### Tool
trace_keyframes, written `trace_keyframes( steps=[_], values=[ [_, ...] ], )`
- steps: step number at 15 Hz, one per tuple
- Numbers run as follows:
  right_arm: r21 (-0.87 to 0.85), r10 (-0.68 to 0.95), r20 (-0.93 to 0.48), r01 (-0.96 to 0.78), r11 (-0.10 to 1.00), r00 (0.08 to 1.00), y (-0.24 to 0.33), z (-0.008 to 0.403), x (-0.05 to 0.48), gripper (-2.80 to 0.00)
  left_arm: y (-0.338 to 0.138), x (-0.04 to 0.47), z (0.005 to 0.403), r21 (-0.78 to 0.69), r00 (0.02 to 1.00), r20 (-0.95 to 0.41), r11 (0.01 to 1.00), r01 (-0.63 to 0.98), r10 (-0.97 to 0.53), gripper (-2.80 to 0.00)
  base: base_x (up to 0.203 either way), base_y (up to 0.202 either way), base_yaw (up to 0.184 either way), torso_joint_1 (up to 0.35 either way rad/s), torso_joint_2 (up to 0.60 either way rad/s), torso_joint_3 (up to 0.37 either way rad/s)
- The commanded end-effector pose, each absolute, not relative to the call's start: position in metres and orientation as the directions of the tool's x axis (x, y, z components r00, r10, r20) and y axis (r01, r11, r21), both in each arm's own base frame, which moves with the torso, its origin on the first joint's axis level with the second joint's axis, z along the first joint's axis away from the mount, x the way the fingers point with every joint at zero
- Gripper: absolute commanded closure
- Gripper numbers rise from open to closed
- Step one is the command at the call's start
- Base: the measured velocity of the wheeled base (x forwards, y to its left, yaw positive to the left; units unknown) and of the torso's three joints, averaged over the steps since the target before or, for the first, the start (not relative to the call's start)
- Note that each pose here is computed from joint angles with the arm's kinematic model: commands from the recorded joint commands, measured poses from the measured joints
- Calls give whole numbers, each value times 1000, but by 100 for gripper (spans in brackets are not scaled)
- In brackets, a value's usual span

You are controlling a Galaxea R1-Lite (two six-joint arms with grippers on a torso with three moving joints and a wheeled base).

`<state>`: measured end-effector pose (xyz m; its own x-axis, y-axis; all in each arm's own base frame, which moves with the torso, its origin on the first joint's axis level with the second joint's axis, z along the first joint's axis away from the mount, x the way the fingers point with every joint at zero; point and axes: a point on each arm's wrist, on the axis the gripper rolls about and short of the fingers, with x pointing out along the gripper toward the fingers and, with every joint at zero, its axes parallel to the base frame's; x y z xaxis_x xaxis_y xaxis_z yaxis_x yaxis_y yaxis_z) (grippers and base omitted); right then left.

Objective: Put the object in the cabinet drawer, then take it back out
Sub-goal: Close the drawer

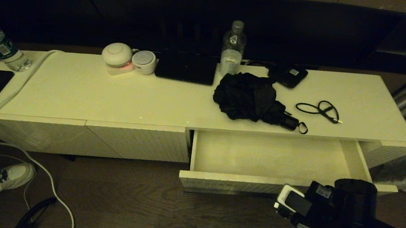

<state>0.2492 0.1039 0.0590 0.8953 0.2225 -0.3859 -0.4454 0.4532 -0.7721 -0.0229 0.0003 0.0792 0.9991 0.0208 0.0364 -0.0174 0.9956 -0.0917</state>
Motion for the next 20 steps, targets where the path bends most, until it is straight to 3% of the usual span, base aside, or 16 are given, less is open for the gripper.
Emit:
trace_keyframes(
  steps=[1, 20],
  values=[
    [-780, 217, -368, -428, 457, 904, 107, 58, 262, 0, 0, -23, 79, -93, 999, 38, 996, -18, 21, 0, 0, 0, 0, 0, 0, 0],
    [-808, 141, -153, -206, 552, 978, 108, 77, 351, 0, 0, -23, 79, -93, 999, 38, 996, -18, 21, 0, 0, 0, 0, 0, 0, 0]
  ],
)
